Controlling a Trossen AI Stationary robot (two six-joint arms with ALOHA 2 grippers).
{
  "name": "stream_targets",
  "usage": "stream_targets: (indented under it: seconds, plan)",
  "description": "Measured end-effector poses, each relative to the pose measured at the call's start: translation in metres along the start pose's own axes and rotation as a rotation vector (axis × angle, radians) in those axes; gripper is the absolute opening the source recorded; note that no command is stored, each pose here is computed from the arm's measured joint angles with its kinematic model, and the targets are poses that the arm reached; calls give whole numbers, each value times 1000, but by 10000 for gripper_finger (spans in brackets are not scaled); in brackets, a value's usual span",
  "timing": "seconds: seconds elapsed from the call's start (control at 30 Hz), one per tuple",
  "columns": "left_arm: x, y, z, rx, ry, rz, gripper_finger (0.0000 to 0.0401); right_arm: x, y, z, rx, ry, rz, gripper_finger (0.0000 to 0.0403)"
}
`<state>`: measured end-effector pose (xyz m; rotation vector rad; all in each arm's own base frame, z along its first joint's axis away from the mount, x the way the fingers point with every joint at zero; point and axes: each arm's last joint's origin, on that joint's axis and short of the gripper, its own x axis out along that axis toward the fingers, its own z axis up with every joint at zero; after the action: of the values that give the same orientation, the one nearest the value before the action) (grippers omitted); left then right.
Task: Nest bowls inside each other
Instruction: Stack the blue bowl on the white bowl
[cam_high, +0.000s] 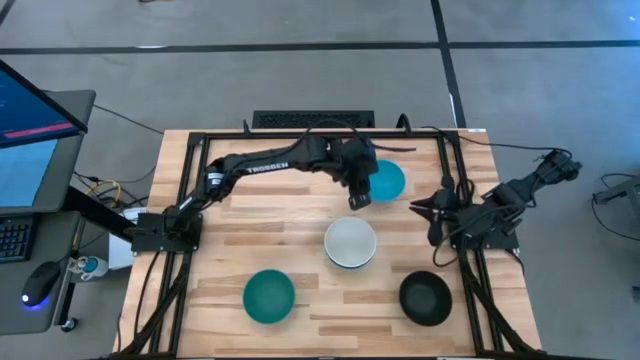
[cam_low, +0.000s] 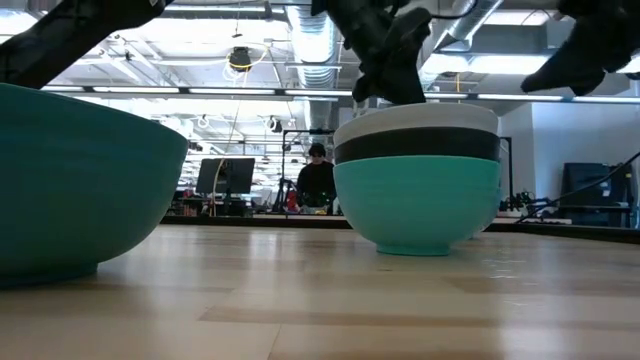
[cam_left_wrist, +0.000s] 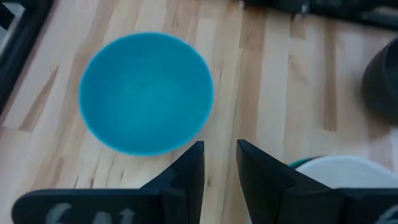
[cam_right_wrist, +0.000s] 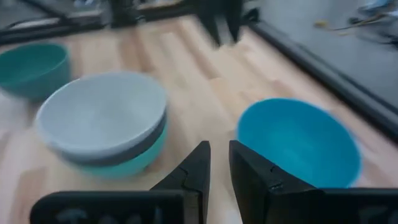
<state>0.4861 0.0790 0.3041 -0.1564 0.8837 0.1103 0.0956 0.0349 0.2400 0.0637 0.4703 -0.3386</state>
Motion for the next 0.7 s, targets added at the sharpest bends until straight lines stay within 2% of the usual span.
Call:
stream_targets:
  seconds: [0.2,0.4,0.7]
  plan:
    - [11,0,-5,82,13,-42,83,2,6,9,66,-13,-46,82]
    - [26,2,-21,86,97,-78,83,12,16,9,21,27,-90,82]
    - [34,10,-19,150,29,-45,83,17,26,18,15,46,-104,82]
